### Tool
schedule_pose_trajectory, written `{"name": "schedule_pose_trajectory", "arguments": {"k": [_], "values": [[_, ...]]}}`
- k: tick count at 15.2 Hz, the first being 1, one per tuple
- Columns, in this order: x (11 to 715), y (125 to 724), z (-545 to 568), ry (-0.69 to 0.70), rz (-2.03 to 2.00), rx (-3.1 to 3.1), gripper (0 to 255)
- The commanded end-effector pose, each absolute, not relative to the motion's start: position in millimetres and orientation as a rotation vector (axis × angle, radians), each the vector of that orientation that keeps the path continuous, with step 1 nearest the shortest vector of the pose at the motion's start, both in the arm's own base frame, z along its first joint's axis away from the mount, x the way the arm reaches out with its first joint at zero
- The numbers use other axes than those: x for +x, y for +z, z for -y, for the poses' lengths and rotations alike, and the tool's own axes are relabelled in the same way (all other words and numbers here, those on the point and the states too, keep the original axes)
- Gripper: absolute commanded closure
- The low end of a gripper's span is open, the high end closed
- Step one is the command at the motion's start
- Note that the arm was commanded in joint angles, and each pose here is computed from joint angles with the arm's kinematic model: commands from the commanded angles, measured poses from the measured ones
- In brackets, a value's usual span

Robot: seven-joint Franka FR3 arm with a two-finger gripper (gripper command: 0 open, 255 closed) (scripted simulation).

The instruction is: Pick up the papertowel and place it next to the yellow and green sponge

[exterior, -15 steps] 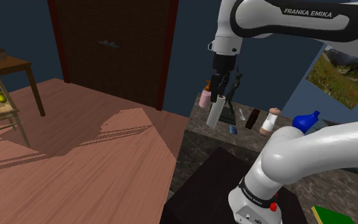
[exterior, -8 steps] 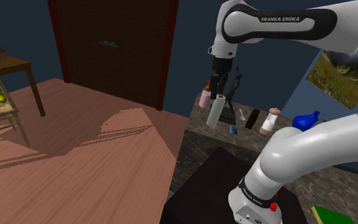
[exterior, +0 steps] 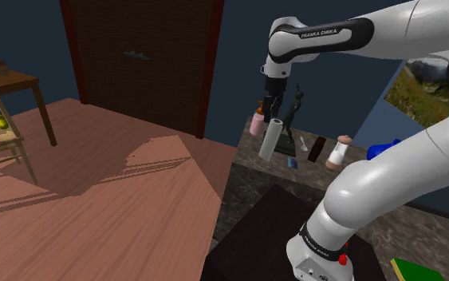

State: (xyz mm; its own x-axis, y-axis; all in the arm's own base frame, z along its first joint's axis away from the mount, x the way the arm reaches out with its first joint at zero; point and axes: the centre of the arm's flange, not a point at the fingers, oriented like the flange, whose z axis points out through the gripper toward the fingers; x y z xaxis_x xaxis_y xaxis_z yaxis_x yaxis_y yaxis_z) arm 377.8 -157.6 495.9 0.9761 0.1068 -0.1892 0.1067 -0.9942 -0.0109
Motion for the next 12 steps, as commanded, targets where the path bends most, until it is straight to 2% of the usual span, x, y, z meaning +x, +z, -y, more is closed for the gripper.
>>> {"name": "schedule_pose_trajectory", "arguments": {"k": [1,12], "values": [[385.9,485.2,182.3,0.308,0.163,-3.125,0],[436.7,437.9,308.8,0.356,0.124,-3.134,0]]}}
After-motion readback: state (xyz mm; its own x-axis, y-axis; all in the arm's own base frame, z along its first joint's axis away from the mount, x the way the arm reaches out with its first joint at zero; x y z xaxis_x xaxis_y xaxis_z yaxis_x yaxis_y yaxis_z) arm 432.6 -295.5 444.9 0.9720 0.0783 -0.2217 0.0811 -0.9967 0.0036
